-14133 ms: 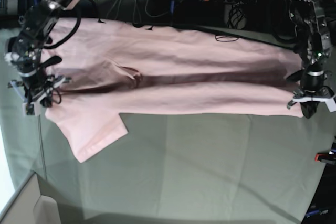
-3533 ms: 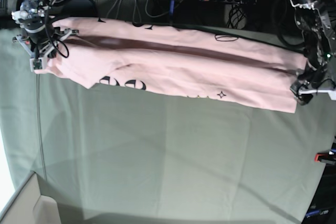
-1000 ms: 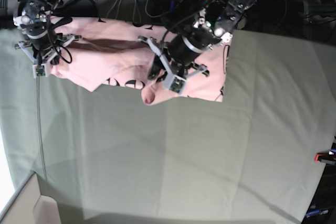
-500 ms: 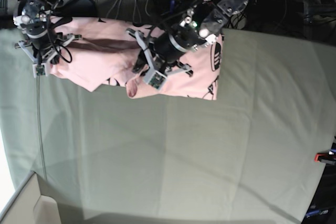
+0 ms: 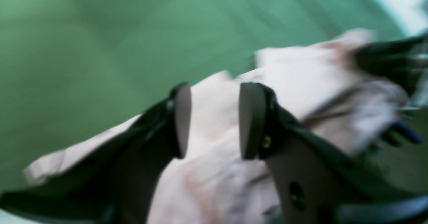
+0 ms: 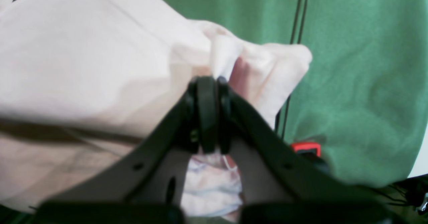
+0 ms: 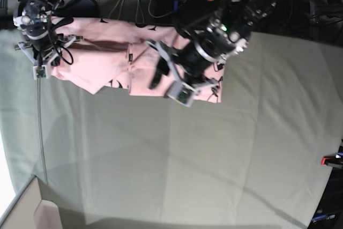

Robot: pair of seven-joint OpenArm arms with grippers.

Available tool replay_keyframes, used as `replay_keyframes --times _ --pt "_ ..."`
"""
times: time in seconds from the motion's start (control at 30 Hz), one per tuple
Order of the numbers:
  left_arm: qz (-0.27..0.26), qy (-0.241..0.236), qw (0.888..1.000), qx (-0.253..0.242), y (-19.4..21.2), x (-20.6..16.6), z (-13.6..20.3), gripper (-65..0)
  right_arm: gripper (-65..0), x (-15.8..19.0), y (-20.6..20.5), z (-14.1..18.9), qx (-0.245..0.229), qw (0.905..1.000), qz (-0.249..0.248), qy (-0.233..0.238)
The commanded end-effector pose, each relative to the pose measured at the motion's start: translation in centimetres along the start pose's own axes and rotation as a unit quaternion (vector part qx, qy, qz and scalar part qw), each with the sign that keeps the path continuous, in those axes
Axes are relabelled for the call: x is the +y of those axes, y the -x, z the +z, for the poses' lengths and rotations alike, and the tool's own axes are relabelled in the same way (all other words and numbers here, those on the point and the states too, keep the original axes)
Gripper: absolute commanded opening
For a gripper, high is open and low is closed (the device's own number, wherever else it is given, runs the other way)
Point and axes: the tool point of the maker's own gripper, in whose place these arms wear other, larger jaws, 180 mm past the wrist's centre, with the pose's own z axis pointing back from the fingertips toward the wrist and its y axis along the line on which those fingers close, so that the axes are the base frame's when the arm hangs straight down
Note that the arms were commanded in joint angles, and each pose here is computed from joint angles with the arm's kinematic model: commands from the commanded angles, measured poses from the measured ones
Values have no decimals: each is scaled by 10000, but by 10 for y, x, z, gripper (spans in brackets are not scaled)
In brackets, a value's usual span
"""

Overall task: Layout the t-shirt on the table in an organized manner, then fold the t-shirt properly
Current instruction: 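Lift the shirt end with the left gripper and fold it toward the right gripper, then release the folded end with the left gripper and raise it away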

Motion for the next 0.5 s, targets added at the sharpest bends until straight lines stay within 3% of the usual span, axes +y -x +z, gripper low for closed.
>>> replay_keyframes --times 0.0,0.17,0.33,0.47 --pt "62 -96 9999 -95 -3 8 1 -453 -650 -6 -13 3 -224 9997 20 81" --pt "244 -335 9983 405 36 26 -3 -478 -650 -6 -13 3 -224 9997 20 81" --pt "-173 310 9918 1228 71 -20 -13 -477 -650 -7 -12 4 -216 9997 16 106" --pt "-634 912 9856 1277 71 -61 -16 -477 -650 -7 -12 4 -209 9997 17 105"
